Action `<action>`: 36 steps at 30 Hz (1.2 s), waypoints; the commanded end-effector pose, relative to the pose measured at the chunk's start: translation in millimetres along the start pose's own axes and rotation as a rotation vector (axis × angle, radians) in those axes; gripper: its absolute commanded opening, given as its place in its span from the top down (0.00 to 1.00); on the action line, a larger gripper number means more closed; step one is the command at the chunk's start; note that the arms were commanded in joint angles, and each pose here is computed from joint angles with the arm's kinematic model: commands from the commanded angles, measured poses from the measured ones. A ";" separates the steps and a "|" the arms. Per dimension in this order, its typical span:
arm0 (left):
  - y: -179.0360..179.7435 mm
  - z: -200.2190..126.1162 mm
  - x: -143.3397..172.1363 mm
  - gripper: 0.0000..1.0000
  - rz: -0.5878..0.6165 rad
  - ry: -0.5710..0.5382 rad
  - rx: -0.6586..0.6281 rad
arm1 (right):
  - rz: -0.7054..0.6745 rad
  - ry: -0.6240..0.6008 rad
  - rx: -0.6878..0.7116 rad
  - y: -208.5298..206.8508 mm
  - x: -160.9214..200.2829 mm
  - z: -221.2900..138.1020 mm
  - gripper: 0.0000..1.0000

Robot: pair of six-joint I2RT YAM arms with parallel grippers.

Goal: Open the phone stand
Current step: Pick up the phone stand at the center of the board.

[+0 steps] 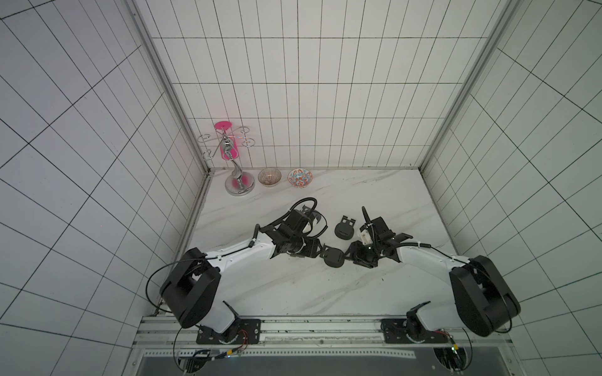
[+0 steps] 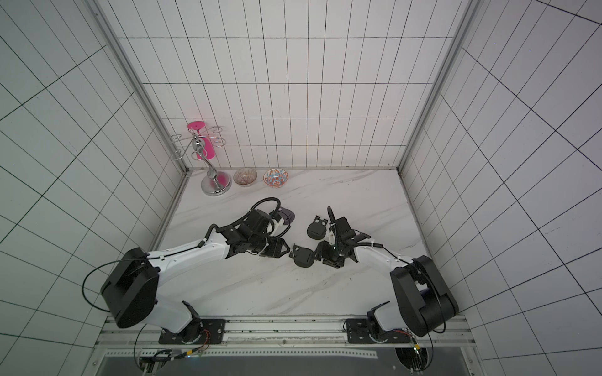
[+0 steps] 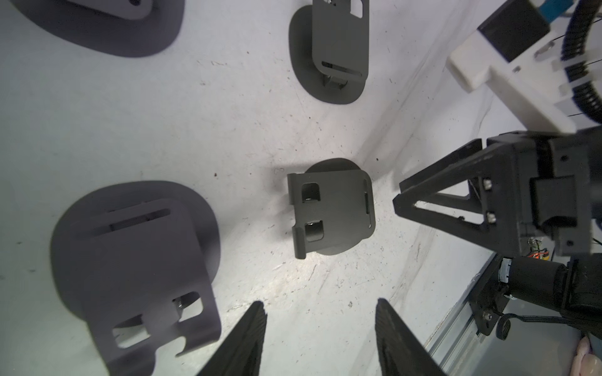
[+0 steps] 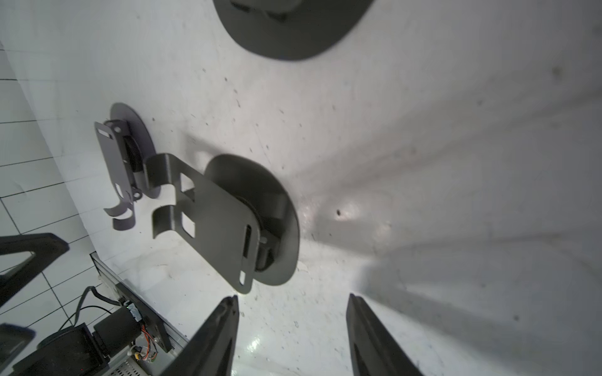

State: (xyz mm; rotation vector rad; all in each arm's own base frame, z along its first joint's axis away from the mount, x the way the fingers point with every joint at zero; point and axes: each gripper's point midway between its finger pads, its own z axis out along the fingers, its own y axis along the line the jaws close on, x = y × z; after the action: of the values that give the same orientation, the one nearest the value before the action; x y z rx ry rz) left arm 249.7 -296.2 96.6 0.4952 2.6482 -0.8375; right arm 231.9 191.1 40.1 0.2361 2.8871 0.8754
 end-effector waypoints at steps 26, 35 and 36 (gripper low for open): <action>-3.4 70.6 -7.7 0.51 -0.024 0.053 0.079 | -0.060 -0.021 0.061 -10.6 6.6 4.2 0.54; 0.8 78.6 -0.3 0.79 -0.047 0.083 0.112 | -0.036 -0.022 0.068 -22.4 6.1 2.8 0.54; 1.3 78.2 -0.1 0.82 -0.047 0.083 0.113 | -0.036 -0.024 0.066 -21.9 5.2 2.3 0.54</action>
State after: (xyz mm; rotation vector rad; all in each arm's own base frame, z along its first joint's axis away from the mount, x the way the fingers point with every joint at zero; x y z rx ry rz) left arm 262.0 -337.1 32.9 0.4956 2.7338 -0.9739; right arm 231.1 181.6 30.5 0.1899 2.8765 0.7776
